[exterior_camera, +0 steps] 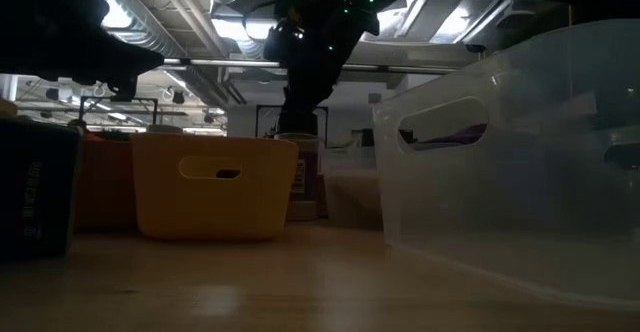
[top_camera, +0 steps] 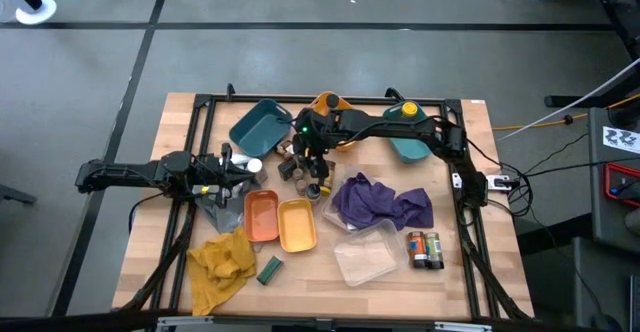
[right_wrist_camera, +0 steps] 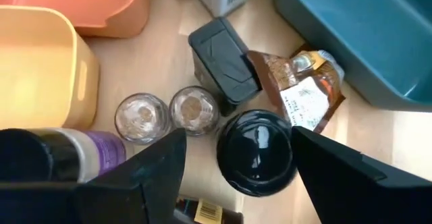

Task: Sort spices by type
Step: Put the green spice bottle into the yellow bin

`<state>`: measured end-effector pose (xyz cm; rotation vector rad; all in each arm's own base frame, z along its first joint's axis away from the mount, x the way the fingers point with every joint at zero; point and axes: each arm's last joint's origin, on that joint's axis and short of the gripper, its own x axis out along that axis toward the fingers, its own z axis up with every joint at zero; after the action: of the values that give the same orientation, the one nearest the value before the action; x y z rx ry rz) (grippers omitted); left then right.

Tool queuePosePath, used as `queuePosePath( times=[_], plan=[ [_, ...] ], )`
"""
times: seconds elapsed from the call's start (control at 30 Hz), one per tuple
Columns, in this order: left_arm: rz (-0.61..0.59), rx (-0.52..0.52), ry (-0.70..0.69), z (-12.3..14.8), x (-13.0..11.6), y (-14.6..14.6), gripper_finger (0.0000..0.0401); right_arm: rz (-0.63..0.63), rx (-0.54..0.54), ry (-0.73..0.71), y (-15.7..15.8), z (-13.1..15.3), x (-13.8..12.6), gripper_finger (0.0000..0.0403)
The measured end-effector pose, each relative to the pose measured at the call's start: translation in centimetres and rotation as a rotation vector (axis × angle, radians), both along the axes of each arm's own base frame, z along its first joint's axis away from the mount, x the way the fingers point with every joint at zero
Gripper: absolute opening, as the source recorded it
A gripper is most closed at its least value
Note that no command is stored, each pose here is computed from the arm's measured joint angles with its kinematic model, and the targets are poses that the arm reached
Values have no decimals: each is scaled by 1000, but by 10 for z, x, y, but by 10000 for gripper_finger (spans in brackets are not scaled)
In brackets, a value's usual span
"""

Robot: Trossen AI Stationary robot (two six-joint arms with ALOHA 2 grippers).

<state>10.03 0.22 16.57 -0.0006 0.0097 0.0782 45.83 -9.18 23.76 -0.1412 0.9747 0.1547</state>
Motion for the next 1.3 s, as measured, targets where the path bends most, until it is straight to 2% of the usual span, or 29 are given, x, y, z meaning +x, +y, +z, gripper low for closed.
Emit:
queuePosePath(
  times=[0.43, 0.87, 1.3],
  plan=[
    [0, 0, 0, 0, 0, 0, 0, -7, -13, 3, -2, -7, 4, 264],
    [0, 0, 0, 0, 0, 0, 0, -7, -13, -1, -1, 10, 4, 264],
    [0, 0, 1, 0, 0, 0, 0, -5, -11, 22, -1, 9, 2, 264]
  ],
)
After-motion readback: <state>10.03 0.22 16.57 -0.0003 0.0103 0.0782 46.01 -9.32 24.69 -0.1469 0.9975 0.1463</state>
